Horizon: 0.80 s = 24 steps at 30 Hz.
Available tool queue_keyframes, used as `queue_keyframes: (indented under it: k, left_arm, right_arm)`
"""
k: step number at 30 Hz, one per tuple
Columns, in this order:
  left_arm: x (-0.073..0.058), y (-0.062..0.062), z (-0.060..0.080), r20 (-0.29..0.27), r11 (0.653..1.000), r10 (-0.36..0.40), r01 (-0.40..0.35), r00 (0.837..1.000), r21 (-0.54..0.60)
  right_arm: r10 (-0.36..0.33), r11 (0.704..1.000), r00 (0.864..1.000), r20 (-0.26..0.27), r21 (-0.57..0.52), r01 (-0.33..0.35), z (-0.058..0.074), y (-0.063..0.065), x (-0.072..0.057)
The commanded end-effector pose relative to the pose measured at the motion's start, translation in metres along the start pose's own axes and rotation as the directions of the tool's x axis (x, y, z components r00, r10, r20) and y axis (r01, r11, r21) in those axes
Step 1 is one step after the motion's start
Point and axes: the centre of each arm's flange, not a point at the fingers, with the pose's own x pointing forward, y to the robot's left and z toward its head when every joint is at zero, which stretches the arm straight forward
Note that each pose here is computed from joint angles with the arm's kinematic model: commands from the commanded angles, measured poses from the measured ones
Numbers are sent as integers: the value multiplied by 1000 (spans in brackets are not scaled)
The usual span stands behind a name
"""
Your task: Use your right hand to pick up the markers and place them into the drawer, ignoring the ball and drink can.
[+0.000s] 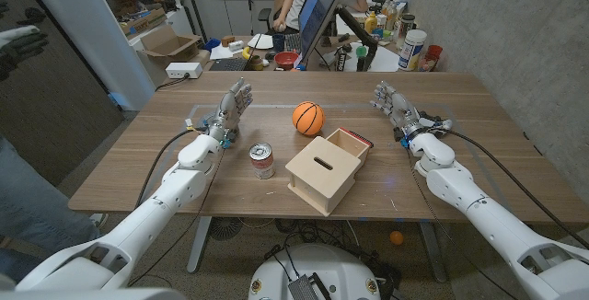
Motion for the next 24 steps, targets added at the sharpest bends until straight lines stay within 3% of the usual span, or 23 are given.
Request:
queue_keyframes:
  k: [1, 14, 24]
  left_arm:
    - [0, 7, 1, 5, 1000, -16, 16, 1000, -5]
    - [-2, 5, 6, 15, 1000, -10, 10, 1000, 14]
    - [7, -5, 9, 24, 998, -59, 59, 998, 3]
  right_arm:
    - [-17, 1000, 1000, 1, -4, 17, 1, 7, -7]
    - [-6, 1000, 1000, 4, -9, 6, 2, 5, -6]
    - [-32, 997, 999, 2, -75, 32, 5, -6, -19]
